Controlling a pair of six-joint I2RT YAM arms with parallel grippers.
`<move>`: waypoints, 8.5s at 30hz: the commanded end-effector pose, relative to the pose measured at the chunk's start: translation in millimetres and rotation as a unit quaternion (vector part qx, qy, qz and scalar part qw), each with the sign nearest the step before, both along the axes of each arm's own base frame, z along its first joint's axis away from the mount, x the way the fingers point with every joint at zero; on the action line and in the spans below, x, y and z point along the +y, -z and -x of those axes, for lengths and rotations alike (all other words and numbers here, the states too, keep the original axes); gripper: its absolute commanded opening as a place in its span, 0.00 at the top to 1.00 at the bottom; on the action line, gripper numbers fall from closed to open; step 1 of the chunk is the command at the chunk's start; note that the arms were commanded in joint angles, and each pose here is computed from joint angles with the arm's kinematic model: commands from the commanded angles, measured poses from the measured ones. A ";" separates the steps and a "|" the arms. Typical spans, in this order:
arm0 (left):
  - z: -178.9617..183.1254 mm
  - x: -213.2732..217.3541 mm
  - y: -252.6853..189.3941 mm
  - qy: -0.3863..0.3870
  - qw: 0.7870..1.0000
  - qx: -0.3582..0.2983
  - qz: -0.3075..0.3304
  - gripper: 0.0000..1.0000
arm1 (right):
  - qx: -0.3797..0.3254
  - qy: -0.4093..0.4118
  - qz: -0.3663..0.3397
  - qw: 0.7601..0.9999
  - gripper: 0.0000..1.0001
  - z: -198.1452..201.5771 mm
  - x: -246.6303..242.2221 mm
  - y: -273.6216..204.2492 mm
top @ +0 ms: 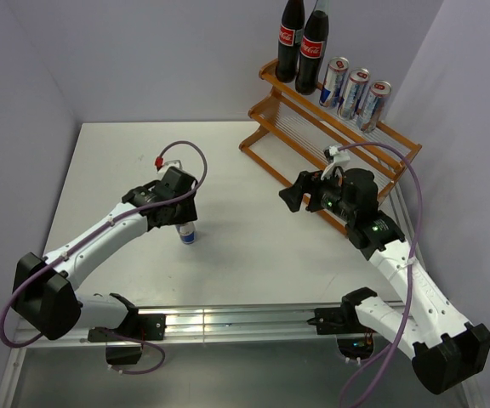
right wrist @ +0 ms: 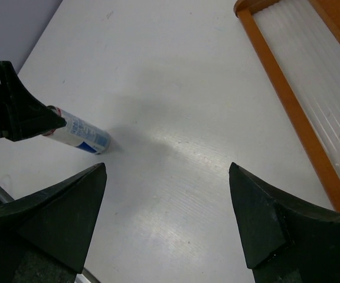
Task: Place and organize the beverage onto the shelf
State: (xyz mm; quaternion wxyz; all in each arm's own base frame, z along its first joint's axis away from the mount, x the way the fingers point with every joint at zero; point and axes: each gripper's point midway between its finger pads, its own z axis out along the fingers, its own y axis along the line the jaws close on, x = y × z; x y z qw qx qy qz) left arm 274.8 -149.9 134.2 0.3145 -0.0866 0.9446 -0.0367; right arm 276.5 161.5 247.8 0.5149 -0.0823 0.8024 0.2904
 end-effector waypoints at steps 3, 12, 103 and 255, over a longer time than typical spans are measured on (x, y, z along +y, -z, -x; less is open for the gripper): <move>-2.3 -7.4 -1.6 0.016 1.000 -0.001 0.005 0.52 | -0.025 -0.016 -0.012 1.000 0.09 2.8 5.3 -13.3; 0.1 -22.7 -36.7 0.049 0.997 -0.029 0.051 1.00 | -0.026 -0.088 -0.011 0.996 0.09 14.4 26.3 -1.4; 27.5 69.3 -174.9 -0.045 0.934 -0.344 0.086 0.01 | -0.192 0.045 0.025 0.980 1.00 -8.8 17.6 -56.9; 51.8 133.8 -197.5 -0.066 0.960 -0.272 0.001 0.00 | -0.048 0.227 0.117 0.966 0.00 100.4 -134.5 -46.3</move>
